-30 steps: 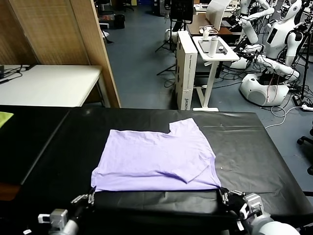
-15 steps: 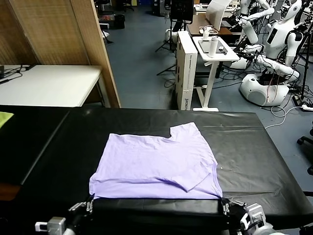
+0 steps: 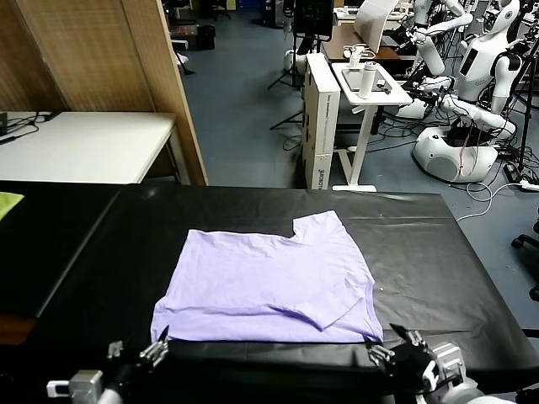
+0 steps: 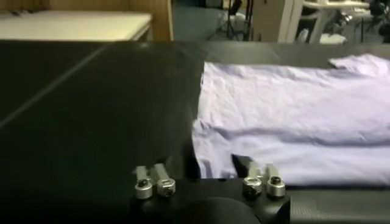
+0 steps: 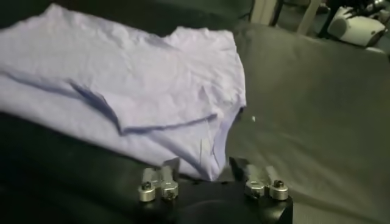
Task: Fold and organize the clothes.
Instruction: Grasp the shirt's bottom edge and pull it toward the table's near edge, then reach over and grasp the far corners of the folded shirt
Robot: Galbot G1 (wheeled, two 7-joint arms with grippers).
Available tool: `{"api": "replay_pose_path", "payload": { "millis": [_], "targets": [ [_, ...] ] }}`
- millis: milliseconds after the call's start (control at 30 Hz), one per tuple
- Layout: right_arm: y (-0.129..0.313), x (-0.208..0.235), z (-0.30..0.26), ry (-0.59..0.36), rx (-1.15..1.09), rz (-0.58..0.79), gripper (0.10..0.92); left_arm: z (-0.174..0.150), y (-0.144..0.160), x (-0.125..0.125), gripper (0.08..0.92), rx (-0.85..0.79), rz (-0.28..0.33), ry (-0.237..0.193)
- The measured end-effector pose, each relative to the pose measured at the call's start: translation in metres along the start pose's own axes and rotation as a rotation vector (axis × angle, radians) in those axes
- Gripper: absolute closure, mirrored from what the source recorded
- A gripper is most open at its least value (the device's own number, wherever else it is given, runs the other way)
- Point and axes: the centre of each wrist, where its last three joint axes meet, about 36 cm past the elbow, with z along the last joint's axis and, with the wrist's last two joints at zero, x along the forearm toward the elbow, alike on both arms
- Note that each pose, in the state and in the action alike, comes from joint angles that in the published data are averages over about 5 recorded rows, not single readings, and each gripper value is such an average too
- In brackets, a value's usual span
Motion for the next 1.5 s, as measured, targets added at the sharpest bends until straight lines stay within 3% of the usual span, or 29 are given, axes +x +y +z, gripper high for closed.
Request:
{"api": "replay_pose_path", "payload": {
  "millis": [300, 667, 1100, 1500],
  "targets": [
    [-0.041, -0.088, -0.034, 0.0, -0.058, -0.003, 0.115, -0.036, 0.006, -0.044, 0.093, 0.074, 0.083, -0.034],
    [-0.056, -0.173, -0.07, 0.022, -0.078, -0.019, 0.115, -0.081, 0.024, -0.129, 0.093, 0.153, 0.175, -0.03],
    [-0.062, -0.228, -0.081, 0.036, -0.09, -0.02, 0.115, -0.113, 0.031, -0.223, 0.092, 0.137, 0.185, -0.002],
    [-0.066, -0.247, -0.085, 0.055, -0.095, -0.005, 0.115, -0.125, 0.034, -0.257, 0.092, 0.127, 0.169, 0.004]
  ]
}}
